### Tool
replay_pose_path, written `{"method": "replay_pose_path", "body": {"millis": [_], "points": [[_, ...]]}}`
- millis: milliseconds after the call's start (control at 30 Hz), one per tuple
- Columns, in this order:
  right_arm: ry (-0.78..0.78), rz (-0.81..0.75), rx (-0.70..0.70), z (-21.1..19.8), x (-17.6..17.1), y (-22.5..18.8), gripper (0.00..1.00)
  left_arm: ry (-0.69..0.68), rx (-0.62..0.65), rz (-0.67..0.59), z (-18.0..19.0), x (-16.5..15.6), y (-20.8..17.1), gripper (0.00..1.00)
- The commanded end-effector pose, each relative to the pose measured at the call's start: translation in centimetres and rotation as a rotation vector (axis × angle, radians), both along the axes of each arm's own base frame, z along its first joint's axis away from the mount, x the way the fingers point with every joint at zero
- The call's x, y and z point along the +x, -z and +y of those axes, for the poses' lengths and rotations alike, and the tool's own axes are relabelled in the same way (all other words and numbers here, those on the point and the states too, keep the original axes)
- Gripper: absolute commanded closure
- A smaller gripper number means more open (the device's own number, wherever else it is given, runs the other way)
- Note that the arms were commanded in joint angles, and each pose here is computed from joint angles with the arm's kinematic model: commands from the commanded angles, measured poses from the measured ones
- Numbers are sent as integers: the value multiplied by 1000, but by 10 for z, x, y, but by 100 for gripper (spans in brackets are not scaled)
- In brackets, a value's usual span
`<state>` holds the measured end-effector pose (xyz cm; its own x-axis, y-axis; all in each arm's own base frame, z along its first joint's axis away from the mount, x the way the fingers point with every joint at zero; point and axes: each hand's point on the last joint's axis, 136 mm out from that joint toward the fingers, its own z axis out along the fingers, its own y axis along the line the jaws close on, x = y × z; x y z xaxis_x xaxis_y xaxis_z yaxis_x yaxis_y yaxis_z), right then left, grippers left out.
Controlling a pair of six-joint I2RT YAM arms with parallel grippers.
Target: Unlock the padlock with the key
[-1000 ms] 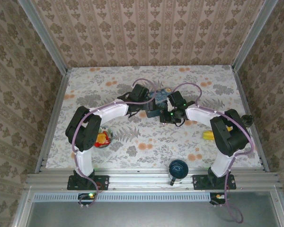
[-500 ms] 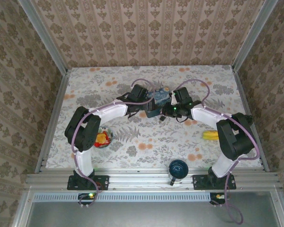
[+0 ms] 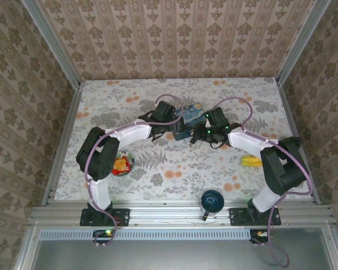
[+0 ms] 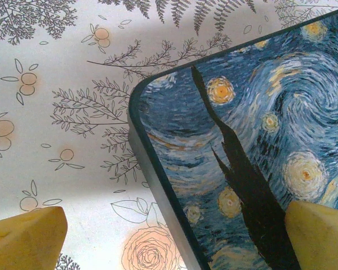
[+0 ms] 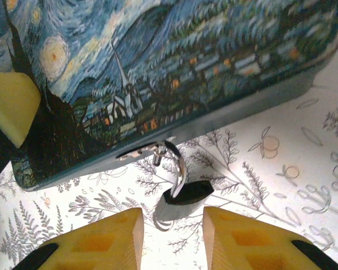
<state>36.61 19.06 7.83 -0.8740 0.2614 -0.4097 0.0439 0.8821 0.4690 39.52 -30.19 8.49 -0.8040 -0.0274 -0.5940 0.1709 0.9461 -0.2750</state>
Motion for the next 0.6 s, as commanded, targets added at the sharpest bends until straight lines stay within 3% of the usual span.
{"method": "replay_pose_path", "body": {"millis": [0, 167, 567], "points": [[68, 5, 5, -1, -3, 3, 65, 11, 97, 144, 21, -30, 40, 0], [88, 26, -11, 8, -2, 14, 55, 12, 83, 149, 18, -30, 42, 0], [117, 50, -50, 13, 5, 32, 53, 14, 62, 160, 15, -31, 47, 0]]}}
